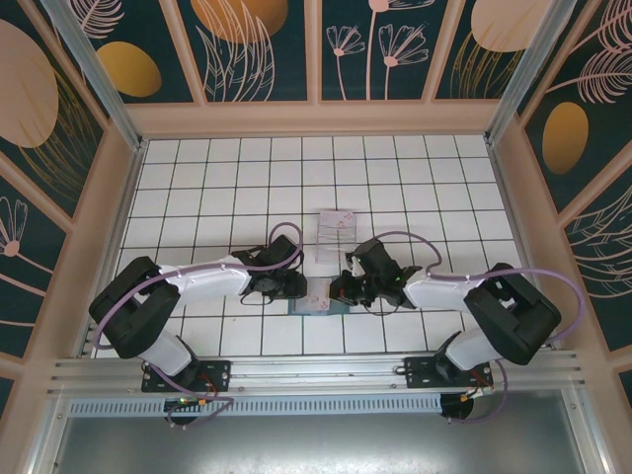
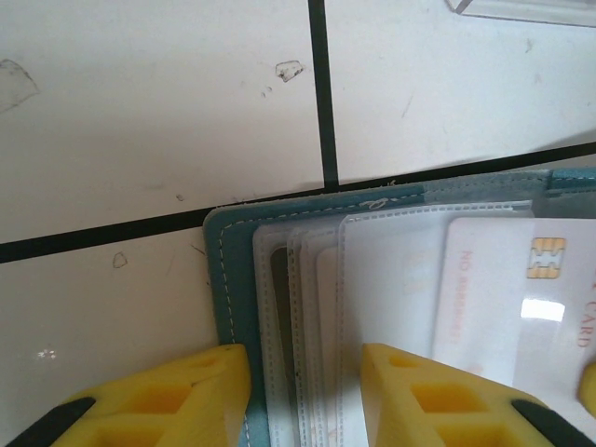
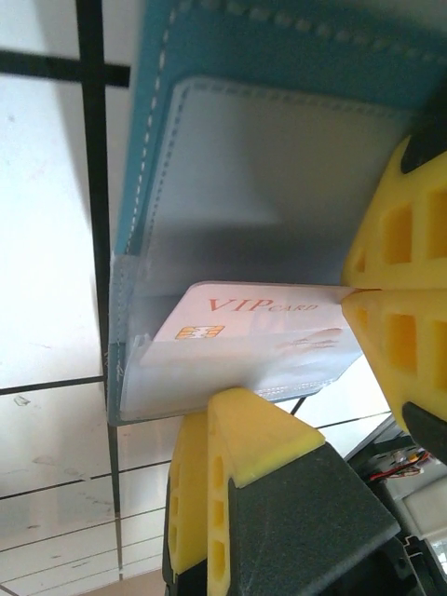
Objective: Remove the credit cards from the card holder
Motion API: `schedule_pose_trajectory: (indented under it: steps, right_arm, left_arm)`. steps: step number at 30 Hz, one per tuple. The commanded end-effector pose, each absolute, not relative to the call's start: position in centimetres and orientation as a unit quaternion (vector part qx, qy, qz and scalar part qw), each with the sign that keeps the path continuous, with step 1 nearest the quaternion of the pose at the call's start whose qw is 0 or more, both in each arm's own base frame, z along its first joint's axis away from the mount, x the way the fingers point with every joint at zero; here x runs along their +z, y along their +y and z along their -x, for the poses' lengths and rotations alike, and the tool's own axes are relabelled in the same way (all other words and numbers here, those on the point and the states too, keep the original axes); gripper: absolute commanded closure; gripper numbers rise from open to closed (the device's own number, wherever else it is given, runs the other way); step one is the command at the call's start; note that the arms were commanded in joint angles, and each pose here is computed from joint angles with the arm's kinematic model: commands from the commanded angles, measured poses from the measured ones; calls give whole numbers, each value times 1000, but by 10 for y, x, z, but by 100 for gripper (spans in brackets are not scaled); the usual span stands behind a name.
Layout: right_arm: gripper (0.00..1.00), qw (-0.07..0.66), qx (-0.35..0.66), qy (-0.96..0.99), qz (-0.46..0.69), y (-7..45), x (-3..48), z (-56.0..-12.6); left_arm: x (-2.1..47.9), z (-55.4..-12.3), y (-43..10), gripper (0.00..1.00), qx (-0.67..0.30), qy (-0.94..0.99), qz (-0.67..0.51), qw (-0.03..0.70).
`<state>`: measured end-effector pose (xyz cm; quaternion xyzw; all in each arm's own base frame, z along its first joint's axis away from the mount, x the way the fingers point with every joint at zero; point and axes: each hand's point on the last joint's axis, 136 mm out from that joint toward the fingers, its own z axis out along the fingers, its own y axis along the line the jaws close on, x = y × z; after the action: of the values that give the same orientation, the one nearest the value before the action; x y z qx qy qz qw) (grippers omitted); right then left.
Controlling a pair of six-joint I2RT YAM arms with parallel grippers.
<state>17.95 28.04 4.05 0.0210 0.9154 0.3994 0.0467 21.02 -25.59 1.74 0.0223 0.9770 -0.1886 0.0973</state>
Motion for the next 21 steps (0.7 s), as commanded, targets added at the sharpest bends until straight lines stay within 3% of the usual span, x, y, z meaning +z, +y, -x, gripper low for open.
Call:
schedule_pose_trajectory:
  steps: [1,8,21]
  right_arm:
    - [95,48,370,928,-21,263,33,-175]
    - [96,60,375,925,11,257,49,-173]
    - [99,159,322,923,141,242,105,-198]
  left_arm:
    - [-6,-197,-237,61,-142,987,-24,68]
    - [-4,-199,-239,61,-144,987,-24,71]
    - [10,-206,-242,62,-152,984,-22,91]
